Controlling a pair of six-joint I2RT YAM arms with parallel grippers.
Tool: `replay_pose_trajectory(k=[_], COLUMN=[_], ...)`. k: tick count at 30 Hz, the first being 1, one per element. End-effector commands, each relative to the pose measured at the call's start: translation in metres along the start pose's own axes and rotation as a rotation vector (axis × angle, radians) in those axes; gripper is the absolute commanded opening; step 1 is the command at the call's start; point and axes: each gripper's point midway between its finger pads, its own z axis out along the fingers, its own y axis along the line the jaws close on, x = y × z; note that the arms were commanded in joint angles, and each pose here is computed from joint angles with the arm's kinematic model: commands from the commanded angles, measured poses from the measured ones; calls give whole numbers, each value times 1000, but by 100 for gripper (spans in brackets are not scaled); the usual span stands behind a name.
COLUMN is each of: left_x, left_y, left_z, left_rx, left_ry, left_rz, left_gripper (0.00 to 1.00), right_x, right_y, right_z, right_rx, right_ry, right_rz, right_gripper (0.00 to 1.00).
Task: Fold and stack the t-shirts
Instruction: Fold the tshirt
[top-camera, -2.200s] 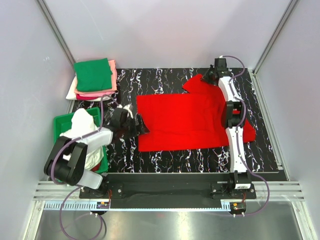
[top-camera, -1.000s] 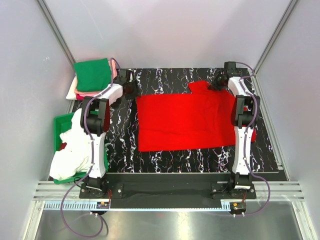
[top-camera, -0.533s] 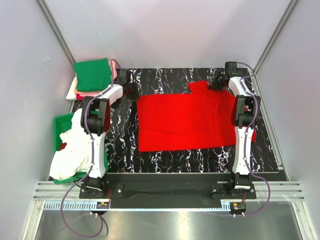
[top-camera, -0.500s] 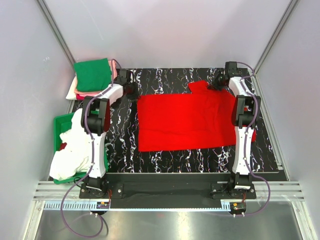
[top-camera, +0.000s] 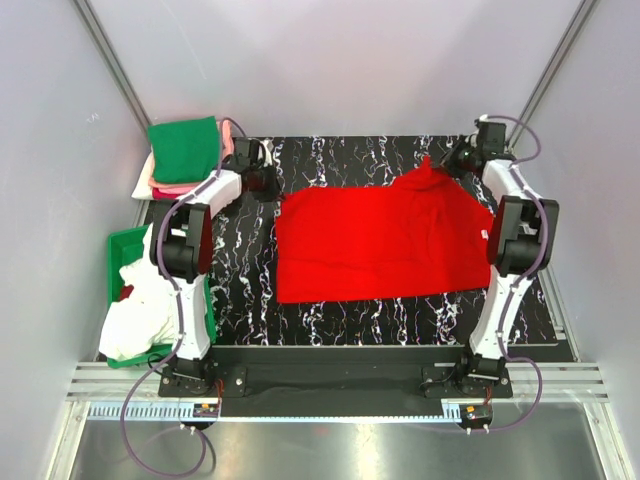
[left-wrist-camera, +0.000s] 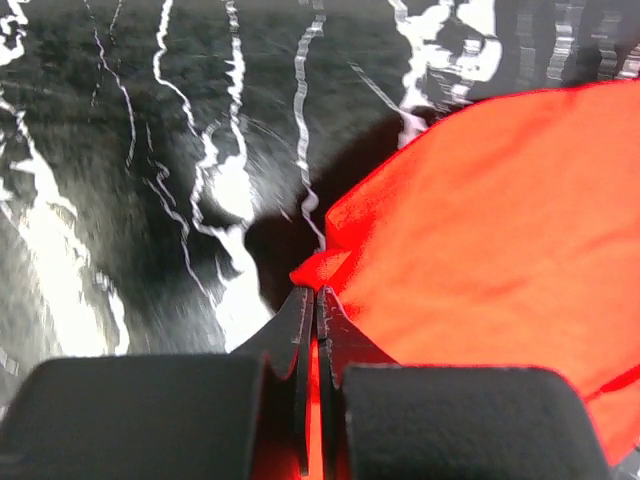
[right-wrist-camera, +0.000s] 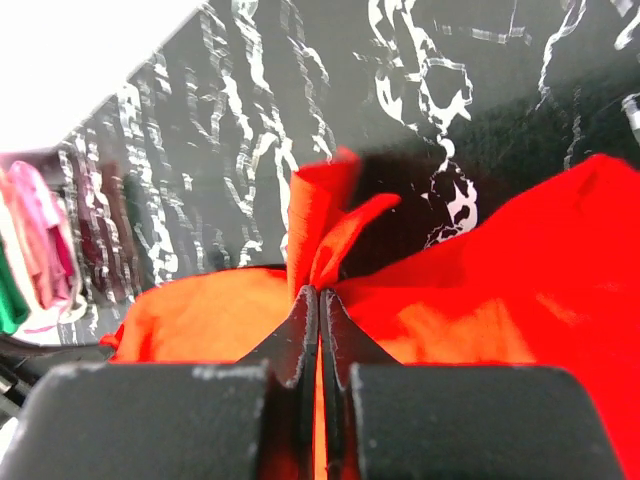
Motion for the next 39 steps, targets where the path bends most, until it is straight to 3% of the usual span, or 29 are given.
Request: replay_pose_trajectory(k=[1, 8, 18, 27, 39], left_x=[-29, -10, 24, 50, 76], left_y=[-36, -45, -50, -46, -37], left_z=[-44, -71, -100, -108, -103], left_rx=[92, 104, 98, 73, 37], left_ry=[-118, -122, -117, -93, -54], left_rz=[73, 91, 105, 105, 102], left_gripper=[0, 0, 0, 0, 0], right_x=[-26, -11, 44, 53, 81], right_y=[34, 32, 6, -30, -67], right_z=[-44, -91, -148, -204, -215], right_rx=[-83, -39, 51, 221, 334], right_ry=[-101, -141, -150, -295, -286], right_rz=[-98, -116, -100, -36, 43], right_gripper=[0, 0, 0, 0, 0])
